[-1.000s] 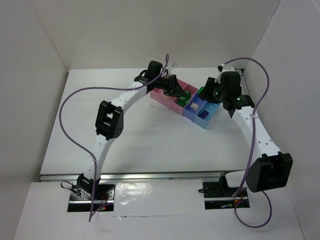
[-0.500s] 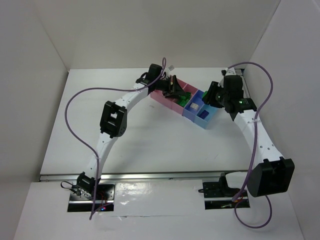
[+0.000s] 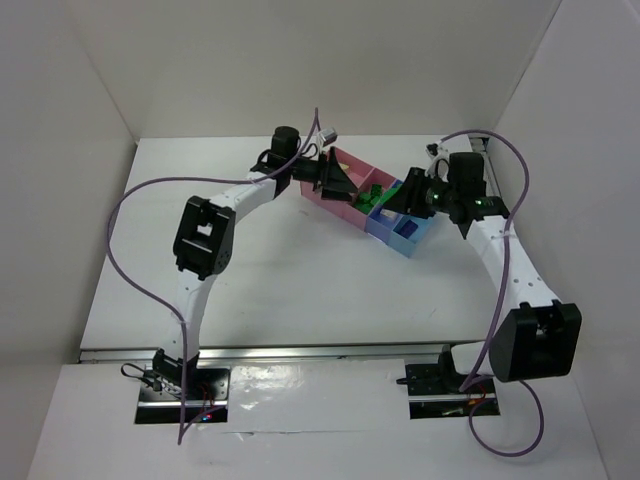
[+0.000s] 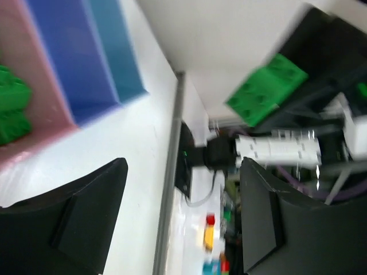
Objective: Sort the legos into containers by color
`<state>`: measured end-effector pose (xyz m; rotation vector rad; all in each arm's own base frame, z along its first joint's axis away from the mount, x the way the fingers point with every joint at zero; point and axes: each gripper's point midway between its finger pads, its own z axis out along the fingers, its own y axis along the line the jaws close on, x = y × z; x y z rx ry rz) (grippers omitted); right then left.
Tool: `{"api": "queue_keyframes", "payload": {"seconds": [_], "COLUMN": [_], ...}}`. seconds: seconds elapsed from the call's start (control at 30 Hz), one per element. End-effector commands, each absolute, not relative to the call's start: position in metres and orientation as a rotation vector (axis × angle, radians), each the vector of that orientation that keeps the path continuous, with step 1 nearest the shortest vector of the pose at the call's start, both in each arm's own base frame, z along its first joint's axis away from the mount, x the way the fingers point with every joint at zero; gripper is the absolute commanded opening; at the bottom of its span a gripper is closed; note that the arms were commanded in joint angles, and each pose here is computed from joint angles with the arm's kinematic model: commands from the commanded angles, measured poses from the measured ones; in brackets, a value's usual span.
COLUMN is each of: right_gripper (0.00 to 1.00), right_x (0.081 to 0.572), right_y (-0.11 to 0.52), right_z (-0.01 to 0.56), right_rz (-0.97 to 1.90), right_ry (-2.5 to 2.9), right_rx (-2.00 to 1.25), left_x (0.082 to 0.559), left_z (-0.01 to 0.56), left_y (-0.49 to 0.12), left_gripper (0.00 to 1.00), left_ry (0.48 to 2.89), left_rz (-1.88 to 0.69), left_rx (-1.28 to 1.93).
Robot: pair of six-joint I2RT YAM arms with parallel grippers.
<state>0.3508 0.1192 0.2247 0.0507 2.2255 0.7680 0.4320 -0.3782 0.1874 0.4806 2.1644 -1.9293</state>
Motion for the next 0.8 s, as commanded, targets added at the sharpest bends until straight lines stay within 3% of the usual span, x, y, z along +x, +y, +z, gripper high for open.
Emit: {"api": "queue_keyframes", "payload": {"seconds": [0.0, 0.47, 0.53, 0.77], "right_gripper": [0.01, 0.01, 0.01, 0.01], "right_x": [0.335, 0.321, 0.321, 0.327], "right_y": [0.166, 0.207, 0.211, 0.217], "right_z": [0.248, 0.240, 0.240, 0.237], "right_rz": [1.149, 1.321, 1.332, 1.350], "right_ry": [2.091, 2.121, 2.115, 2.118], "right_rx": [-0.248, -0.446, -0.470, -0.485], "left_x": [0.394, 0.375, 0.372, 0.363], "left_z": [0.246, 0.252, 0.253, 0.262], "left_y": [-0.358, -0.370, -0.374, -0.370], "left_gripper": [0.82, 0.82, 0.79, 0.55], "left_ry": [1.907, 1.892, 1.878, 1.861], "left_rz": [-2.049, -2.013, -2.012, -2.049], "left_rx": [0.841, 0.940, 0.959, 0.974]}}
